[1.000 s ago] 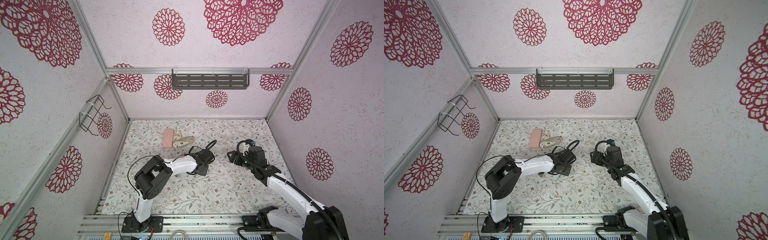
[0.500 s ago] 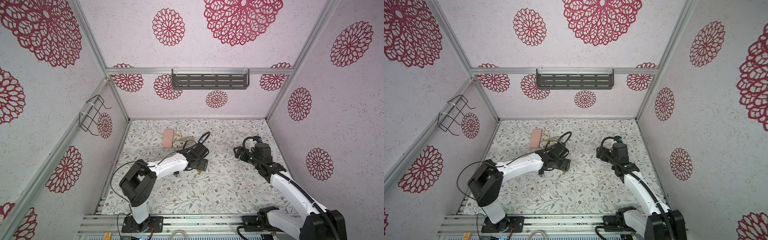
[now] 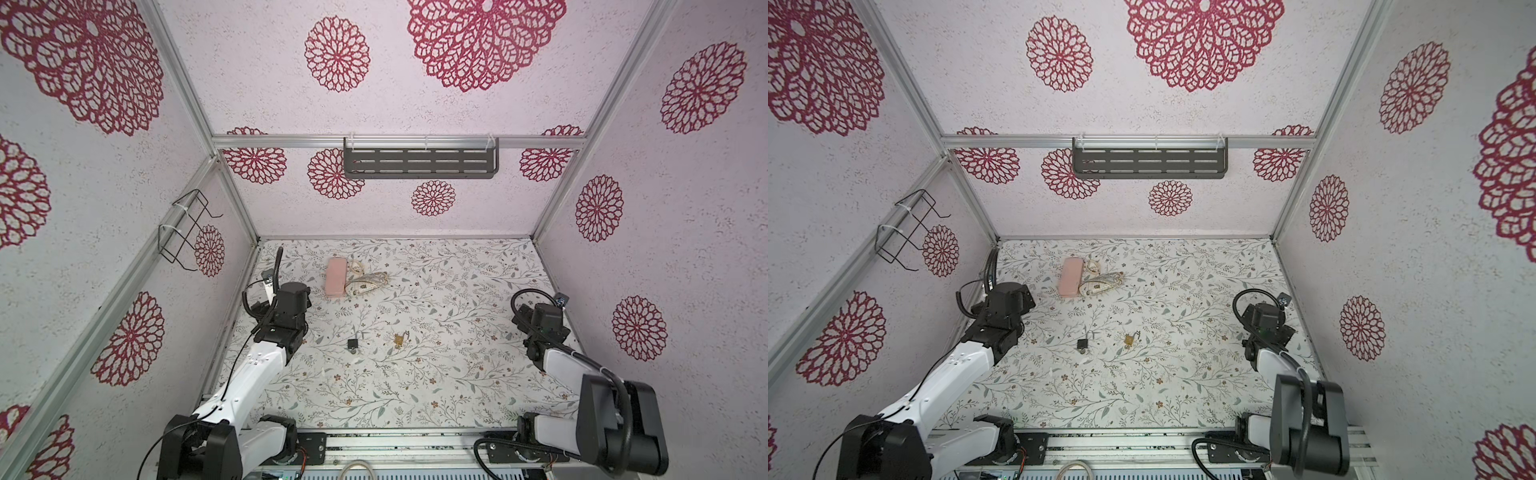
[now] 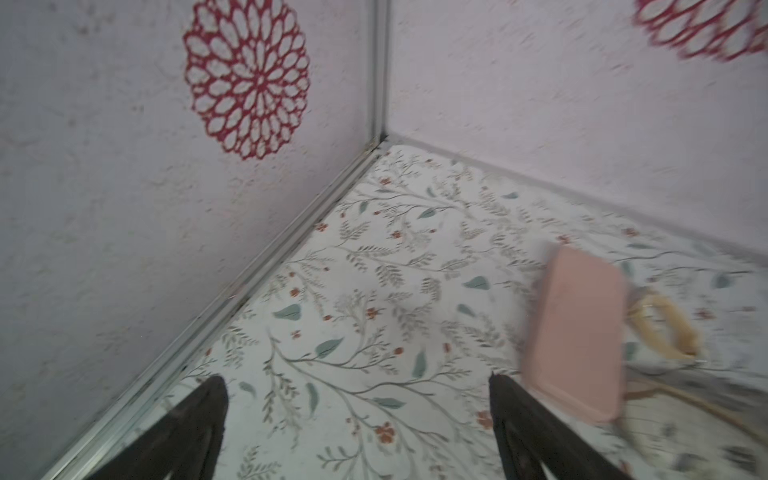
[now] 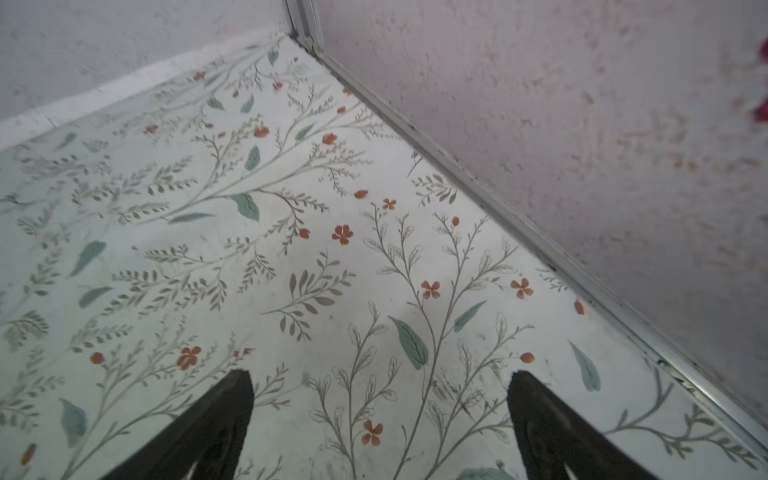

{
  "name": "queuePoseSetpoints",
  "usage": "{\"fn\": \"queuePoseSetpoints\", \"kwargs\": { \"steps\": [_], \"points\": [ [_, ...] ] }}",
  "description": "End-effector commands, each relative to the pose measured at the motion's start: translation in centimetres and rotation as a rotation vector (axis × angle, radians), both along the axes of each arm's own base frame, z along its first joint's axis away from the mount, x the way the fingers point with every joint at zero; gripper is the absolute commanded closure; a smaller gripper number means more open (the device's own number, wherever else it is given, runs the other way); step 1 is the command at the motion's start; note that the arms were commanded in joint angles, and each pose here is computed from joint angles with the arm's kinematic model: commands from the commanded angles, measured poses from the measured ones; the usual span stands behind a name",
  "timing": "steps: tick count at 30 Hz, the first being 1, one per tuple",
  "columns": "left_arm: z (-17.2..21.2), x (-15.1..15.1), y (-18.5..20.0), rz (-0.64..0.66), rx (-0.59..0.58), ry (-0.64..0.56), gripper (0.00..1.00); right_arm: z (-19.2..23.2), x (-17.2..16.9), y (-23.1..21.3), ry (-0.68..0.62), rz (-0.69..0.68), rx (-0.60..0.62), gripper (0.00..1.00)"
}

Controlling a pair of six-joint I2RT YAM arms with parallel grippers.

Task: Unlock with the key

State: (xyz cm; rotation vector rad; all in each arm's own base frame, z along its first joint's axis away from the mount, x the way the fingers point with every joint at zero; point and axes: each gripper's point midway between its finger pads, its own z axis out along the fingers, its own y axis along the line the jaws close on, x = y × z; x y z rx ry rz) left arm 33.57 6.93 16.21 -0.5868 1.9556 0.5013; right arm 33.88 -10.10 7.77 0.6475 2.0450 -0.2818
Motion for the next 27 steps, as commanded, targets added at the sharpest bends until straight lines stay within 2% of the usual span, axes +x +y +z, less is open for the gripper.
{"fn": "queuePoseSetpoints", "kwargs": {
  "steps": [1, 3, 4, 6, 9, 12, 15, 17, 20, 27],
  "points": [
    [-0.3, 1.2, 2.1, 0.016, 0.082, -0.081, 0.00, 3.8, 3.8, 0.6, -0.222, 0.089, -0.051, 0.01],
    [-1.4, 2.1, 2.0, -0.034, 0.107, -0.124, 0.00, 2.8, 4.9, 1.6, -0.200, 0.160, -0.038, 0.01],
    [-1.1, 2.7, 1.9, -0.065, 0.124, -0.185, 0.00, 2.6, 5.5, 2.3, -0.184, 0.205, -0.028, 0.01],
    [-0.8, 3.5, 0.9, -0.150, 0.121, -0.224, 0.00, 2.9, 6.2, 3.8, -0.194, 0.295, -0.035, 0.01],
    [-0.7, 4.2, 0.6, -0.197, 0.161, -0.257, 0.00, 4.2, 5.4, 5.7, -0.283, 0.391, -0.076, 0.01],
    [-2.9, 5.0, 0.4, -0.286, 0.089, -0.256, 0.00, 4.9, 3.4, 7.0, -0.381, 0.445, -0.123, 0.01],
    [-3.0, 5.8, -0.2, -0.341, 0.091, -0.281, 0.00, 4.1, 3.3, 7.6, -0.393, 0.439, -0.163, 0.01],
    [-4.0, 6.4, -0.1, -0.360, 0.049, -0.206, 0.00, 3.4, 4.0, 8.0, -0.331, 0.455, -0.172, 0.01],
    [-4.2, 6.7, 1.5, -0.326, -0.029, -0.220, 0.00, 3.4, 4.2, 8.1, -0.318, 0.444, -0.186, 0.01],
    [-4.0, 6.5, 1.6, -0.310, -0.002, -0.226, 0.00, 3.5, 4.1, 8.2, -0.324, 0.446, -0.189, 0.01]
  ]
}}
